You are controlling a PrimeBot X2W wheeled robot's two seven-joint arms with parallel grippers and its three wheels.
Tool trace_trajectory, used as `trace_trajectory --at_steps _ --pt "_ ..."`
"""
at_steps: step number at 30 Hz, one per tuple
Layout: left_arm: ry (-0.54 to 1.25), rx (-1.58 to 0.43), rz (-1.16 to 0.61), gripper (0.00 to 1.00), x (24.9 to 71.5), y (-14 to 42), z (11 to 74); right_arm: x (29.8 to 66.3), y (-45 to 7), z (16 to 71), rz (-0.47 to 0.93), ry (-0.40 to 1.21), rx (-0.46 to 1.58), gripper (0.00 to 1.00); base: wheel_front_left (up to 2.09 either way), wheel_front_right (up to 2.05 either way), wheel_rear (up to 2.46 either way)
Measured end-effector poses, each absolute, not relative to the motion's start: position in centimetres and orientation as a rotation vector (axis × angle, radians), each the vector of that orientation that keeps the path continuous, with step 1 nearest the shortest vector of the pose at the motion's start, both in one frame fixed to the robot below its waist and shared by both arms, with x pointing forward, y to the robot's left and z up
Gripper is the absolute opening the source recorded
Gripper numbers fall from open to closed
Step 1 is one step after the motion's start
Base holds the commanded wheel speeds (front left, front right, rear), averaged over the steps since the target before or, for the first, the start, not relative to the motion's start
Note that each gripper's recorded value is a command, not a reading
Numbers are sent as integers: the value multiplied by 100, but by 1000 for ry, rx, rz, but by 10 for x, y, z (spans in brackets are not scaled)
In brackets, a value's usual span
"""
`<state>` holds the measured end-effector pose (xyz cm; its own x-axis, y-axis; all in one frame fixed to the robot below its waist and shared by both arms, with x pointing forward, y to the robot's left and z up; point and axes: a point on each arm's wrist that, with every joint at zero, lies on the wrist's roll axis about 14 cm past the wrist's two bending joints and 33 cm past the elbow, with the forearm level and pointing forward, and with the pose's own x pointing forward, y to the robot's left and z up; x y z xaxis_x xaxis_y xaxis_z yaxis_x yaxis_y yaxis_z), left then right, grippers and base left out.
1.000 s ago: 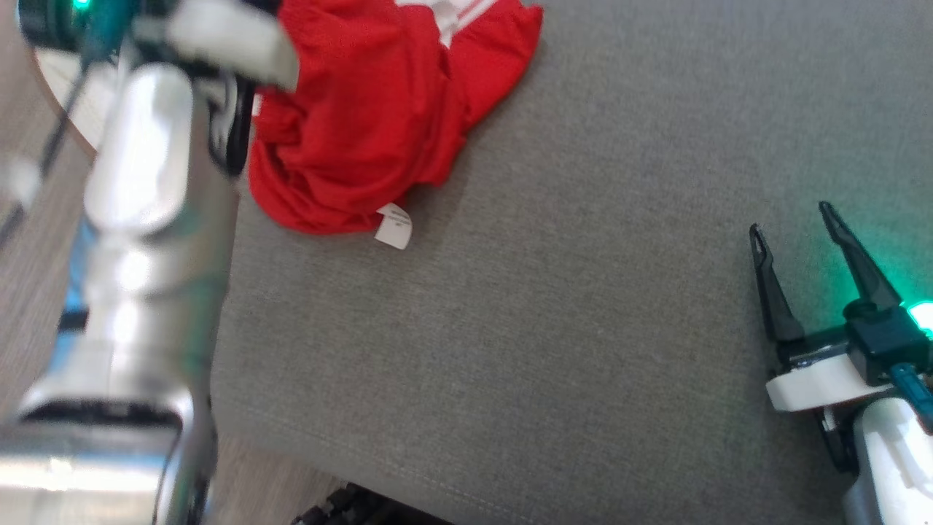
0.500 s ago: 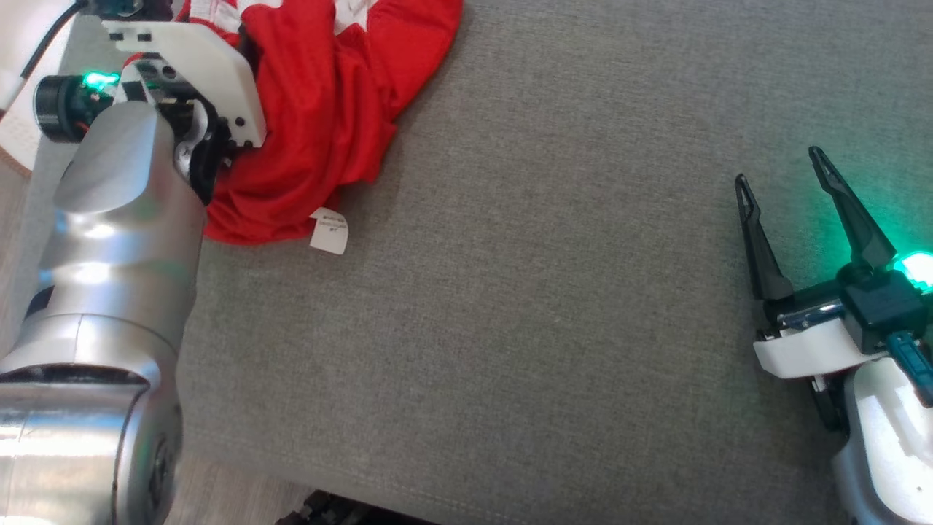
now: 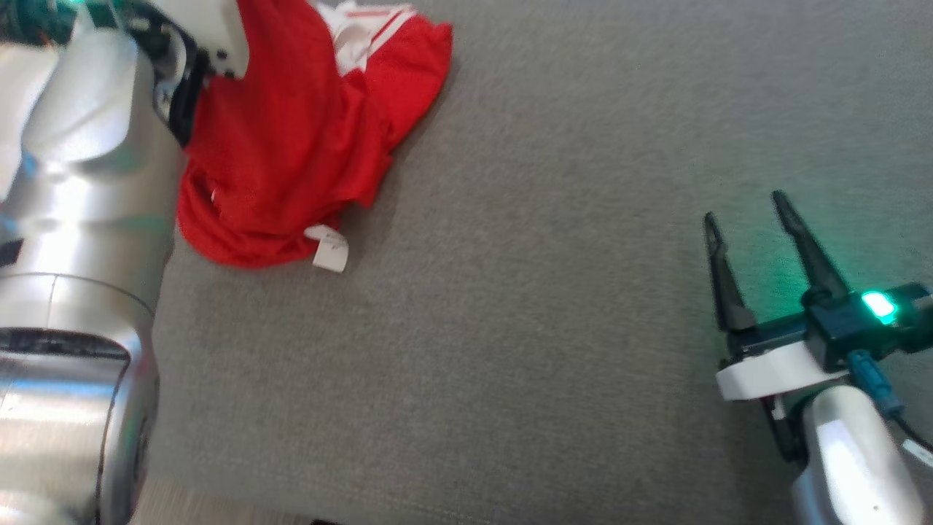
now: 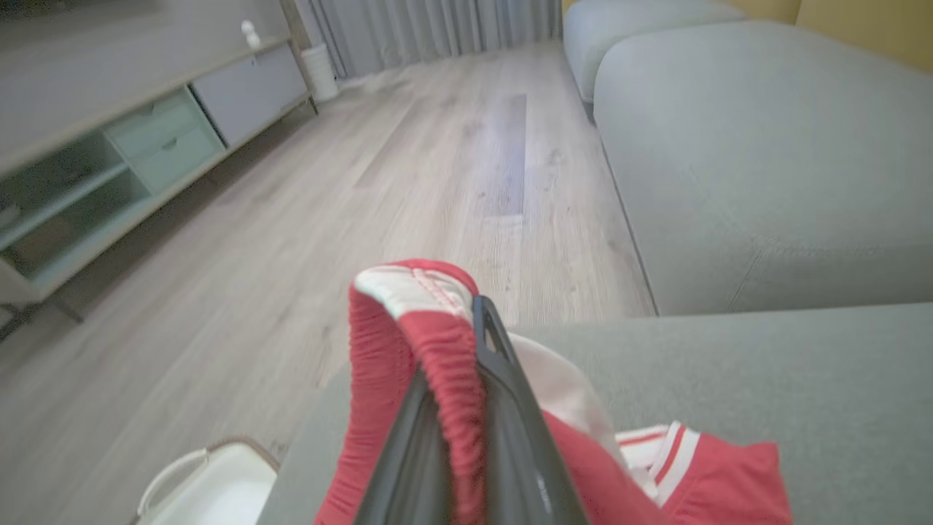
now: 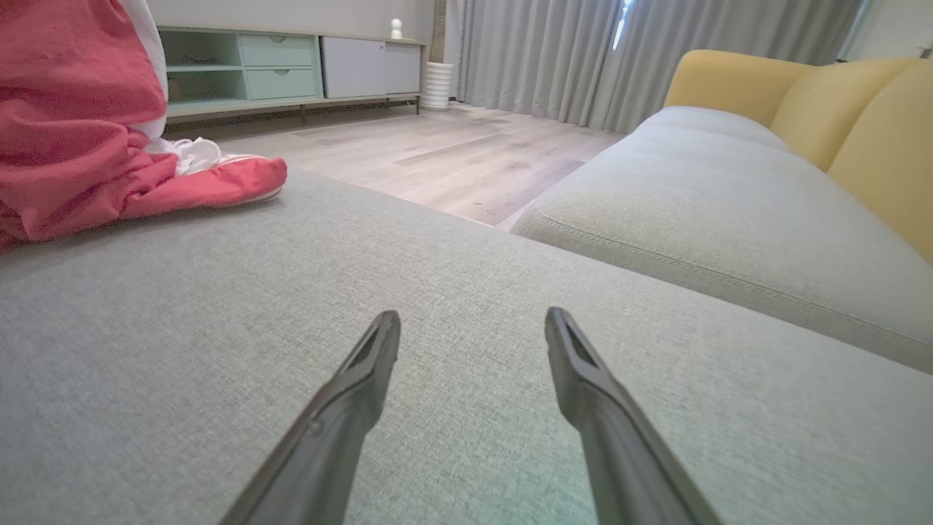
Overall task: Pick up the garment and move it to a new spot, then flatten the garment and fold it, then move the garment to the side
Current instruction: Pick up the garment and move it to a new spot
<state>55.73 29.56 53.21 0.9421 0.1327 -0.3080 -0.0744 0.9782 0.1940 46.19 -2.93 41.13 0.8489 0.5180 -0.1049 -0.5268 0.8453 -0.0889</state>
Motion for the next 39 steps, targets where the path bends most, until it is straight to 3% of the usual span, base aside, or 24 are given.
trace_trajectory --at_steps 7,15,26,29,32,39 --pt "57 259 -75 0 572 221 633 441 -55 449 453 31 -97 100 0 0 0" --pt "-171 268 -416 0 557 77 723 394 -120 466 258 34 -25 100 0 0 0" --pt "-324 178 -773 0 513 -74 766 340 -204 498 -17 -50 23 100 0 0 0" --pt "-295 109 -893 0 494 -121 738 327 -225 502 -89 -61 33 100 0 0 0" --pt "-153 46 -965 0 482 -146 663 320 -236 498 -130 -49 43 100 0 0 0" --pt "179 -66 -950 0 436 -118 481 328 -237 482 -139 5 63 100 0 0 0"
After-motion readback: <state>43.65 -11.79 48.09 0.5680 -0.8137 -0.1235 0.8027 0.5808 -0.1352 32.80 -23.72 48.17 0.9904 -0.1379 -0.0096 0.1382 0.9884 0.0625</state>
